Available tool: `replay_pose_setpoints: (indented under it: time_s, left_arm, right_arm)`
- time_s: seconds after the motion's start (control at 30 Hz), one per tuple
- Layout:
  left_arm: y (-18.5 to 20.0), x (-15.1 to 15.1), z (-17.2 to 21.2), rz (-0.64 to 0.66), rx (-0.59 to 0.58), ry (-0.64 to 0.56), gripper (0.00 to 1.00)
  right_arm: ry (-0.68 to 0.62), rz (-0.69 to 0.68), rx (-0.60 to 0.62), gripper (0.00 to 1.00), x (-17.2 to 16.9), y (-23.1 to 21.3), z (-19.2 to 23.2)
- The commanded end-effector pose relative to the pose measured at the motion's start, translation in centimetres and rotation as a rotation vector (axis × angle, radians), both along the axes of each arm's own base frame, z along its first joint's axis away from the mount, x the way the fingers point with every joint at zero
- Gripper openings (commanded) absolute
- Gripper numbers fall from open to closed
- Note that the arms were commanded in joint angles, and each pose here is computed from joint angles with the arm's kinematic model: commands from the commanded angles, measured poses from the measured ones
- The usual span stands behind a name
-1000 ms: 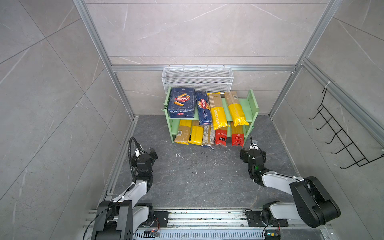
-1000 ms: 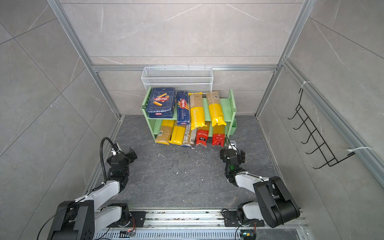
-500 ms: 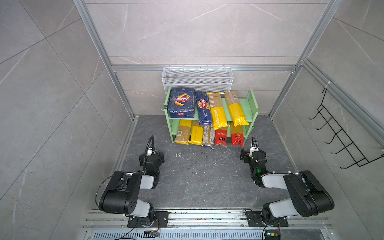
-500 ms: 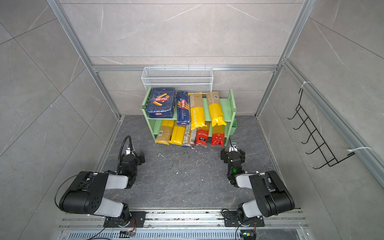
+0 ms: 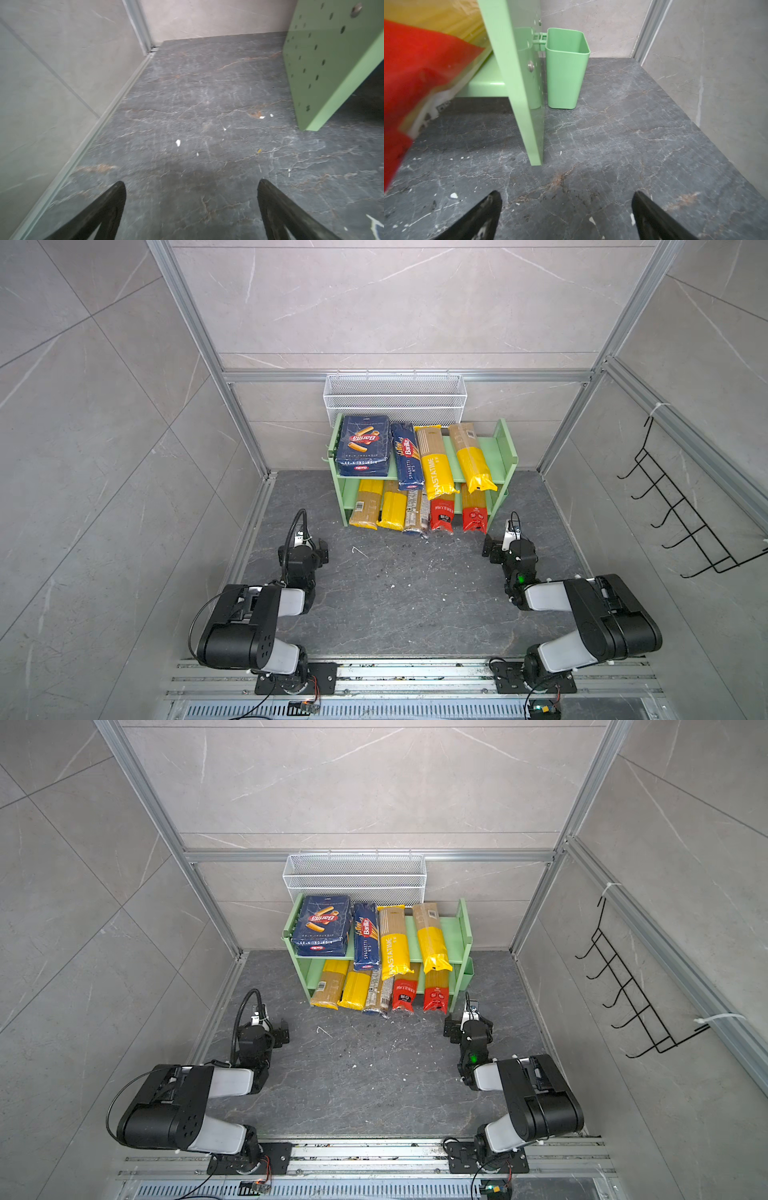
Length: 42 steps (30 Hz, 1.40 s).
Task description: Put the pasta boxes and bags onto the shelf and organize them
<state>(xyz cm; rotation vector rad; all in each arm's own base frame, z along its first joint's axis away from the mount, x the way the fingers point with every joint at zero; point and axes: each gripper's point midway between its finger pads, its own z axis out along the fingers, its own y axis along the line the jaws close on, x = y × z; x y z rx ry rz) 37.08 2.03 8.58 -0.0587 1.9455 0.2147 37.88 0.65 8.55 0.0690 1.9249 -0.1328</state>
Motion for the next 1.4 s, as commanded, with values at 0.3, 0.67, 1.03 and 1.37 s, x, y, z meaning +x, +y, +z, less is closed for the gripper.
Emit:
replay_pose_setpoints:
  time_s: [0.3, 0.67, 1.03, 1.37]
  left_arm:
    - [1.0, 1.2, 0.2, 0.0, -0.089, -0.01, 1.0]
    - [-1.2, 1.3, 0.1, -0.21, -0.179, 0.005, 1.0]
    - [-0.9, 1.3, 0.2, -0.196, -0.176, 0.001, 1.0]
    - [-0.9, 1.3, 0.2, -0.197, -0.178, 0.003, 1.0]
  right_arm:
    - [-0.03, 0.039, 0.014, 0.99, 0.8, 0.7, 0.9]
    - [0.002, 0.222, 0.06, 0.99, 1.1, 3.1, 0.5]
    - [-0.002, 0.222, 0.052, 0.99, 1.0, 3.0, 0.6]
    - [-0.001, 0.222, 0.055, 0.99, 1.1, 3.0, 0.6]
